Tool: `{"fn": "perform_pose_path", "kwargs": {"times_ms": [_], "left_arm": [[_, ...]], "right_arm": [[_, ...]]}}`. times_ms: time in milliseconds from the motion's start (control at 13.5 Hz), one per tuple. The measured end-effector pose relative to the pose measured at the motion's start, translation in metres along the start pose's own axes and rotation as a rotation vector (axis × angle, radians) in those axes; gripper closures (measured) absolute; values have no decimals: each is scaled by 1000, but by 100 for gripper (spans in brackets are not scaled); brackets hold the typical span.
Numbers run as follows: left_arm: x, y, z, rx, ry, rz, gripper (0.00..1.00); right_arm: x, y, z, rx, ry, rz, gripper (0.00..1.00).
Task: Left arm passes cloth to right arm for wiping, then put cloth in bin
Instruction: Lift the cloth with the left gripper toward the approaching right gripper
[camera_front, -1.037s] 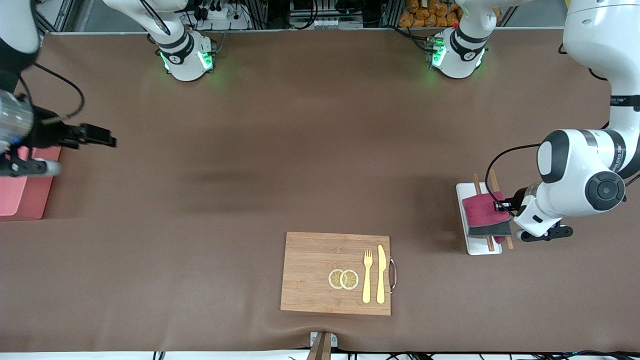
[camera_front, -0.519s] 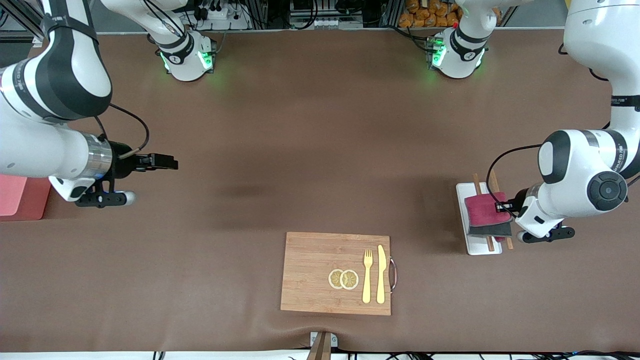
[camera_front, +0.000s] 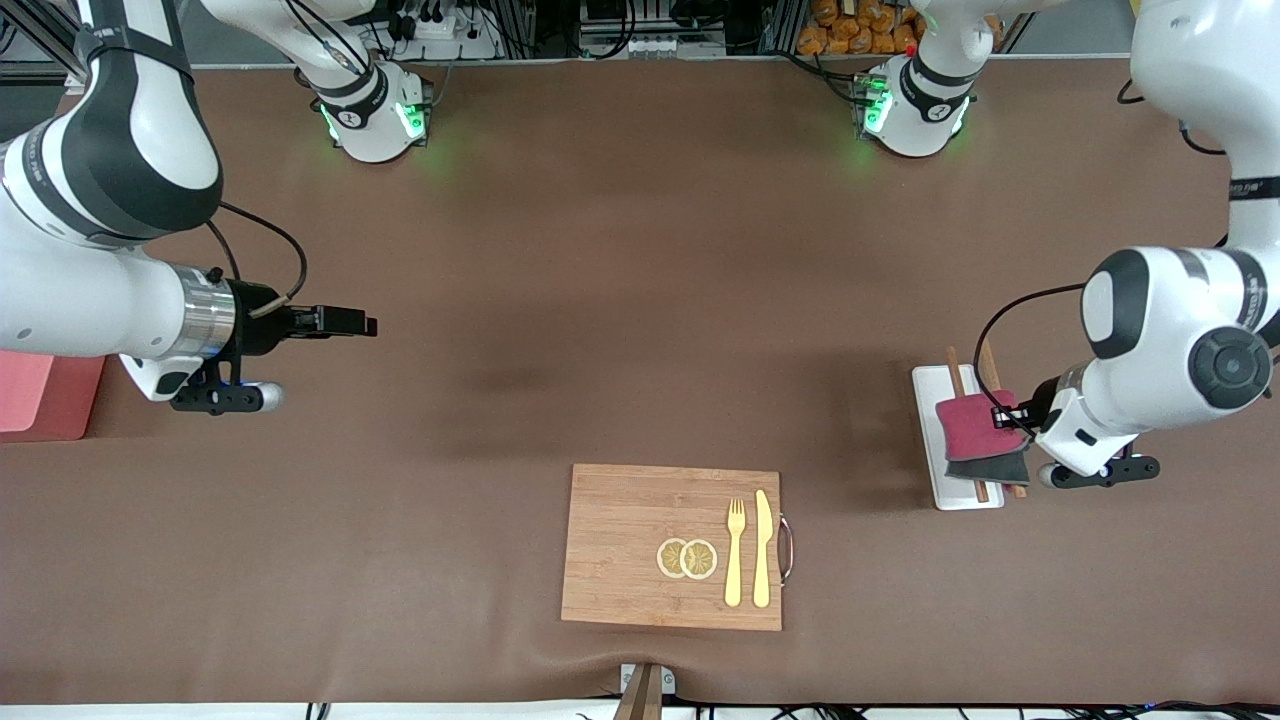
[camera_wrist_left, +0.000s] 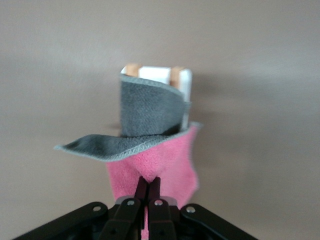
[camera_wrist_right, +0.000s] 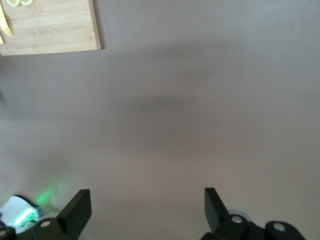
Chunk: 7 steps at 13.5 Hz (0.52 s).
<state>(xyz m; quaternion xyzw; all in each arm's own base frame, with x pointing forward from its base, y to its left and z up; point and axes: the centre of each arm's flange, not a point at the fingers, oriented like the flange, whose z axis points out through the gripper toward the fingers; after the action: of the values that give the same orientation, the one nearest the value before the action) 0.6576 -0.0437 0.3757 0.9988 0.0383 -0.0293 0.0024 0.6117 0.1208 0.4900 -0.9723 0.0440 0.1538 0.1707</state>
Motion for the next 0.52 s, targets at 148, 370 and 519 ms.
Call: {"fn": "perform_pose_path", "kwargs": {"times_ms": [148, 370, 519], "left_arm": [[-17, 37, -50, -11, 14, 62, 96], [-41, 104, -94, -45, 33, 172, 96], [-60, 157, -106, -110, 31, 201, 96]], "right_arm": [[2, -3, 3, 58, -19, 84, 0], [6, -9, 12, 115, -57, 217, 0], [12, -11, 21, 156, -81, 256, 0]]}}
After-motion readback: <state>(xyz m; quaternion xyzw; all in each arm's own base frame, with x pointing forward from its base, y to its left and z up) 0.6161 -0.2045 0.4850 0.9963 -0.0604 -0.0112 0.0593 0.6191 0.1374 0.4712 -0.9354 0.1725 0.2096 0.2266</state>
